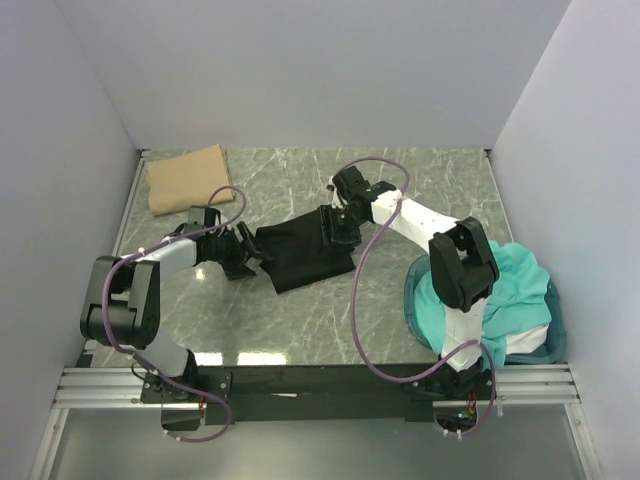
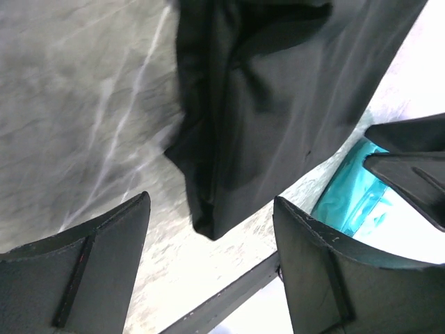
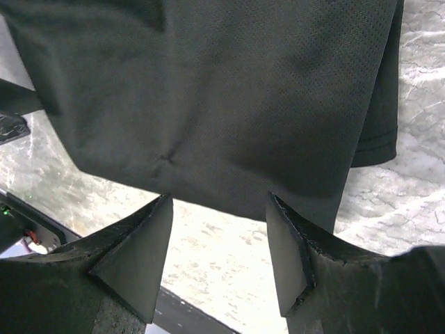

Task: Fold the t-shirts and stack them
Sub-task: Neatly place the folded tshirt to the corner

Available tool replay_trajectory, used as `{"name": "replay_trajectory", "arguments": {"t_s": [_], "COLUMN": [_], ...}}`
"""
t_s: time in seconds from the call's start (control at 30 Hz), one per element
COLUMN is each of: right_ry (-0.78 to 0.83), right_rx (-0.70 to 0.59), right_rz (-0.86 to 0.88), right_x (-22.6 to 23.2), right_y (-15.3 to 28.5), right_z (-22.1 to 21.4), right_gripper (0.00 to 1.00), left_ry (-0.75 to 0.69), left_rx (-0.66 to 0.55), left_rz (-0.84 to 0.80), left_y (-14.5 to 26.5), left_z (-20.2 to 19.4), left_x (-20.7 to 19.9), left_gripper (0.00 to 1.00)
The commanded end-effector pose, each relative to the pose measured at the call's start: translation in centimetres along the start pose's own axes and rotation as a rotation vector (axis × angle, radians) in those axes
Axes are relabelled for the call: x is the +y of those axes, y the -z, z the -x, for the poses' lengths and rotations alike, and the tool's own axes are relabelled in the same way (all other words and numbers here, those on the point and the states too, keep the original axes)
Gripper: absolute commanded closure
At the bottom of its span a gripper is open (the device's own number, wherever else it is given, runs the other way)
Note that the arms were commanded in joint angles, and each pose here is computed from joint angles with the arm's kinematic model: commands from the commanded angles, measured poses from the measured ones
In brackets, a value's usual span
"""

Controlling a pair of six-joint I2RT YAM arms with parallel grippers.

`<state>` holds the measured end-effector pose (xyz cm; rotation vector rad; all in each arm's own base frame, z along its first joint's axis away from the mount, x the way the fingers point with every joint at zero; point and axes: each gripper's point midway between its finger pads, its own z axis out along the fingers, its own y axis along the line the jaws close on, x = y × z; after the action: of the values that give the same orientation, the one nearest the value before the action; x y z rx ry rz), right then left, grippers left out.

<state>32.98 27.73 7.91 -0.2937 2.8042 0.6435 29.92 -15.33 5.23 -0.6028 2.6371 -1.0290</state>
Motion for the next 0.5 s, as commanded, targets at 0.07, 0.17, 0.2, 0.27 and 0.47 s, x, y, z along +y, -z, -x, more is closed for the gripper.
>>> {"name": "replay_trajectory", "arguments": {"t_s": [0.07,0.17,0.2,0.27,0.47], "right_ry": [-0.003,-0.006,-0.005,-0.005,-0.007], "right_rx": [0.014,0.042,0.045,0.053,0.060], "right_rz": [-0.004,-0.014,-0.015,-0.016,-0.014], "right_x": [-0.9,-1.4,-1.5,-1.6,-1.6], "right_y": [-2.2,-3.1,-3.3,-3.5,-3.6], "right_z": [-0.3,-1.1,-1.1,-1.4,-1.6], "right_gripper": [0.37,0.38,0.38,0.38,0.38], "left_ry": [-0.026,-0.011,-0.007,-0.002,-0.002], "left_rx": [-0.019,-0.025,-0.024,-0.038,-0.072], "left_rz": [-0.043,-0.038,-0.033,-0.029,-0.014], "left_y": [-1.0,-1.6,-1.8,-2.1,-3.2], "left_z": [0.7,0.9,0.8,1.2,2.3], "left_x": [-1.0,-0.6,-0.5,-0.4,-0.6], "left_gripper": [0.25,0.26,0.26,0.28,0.29]}}
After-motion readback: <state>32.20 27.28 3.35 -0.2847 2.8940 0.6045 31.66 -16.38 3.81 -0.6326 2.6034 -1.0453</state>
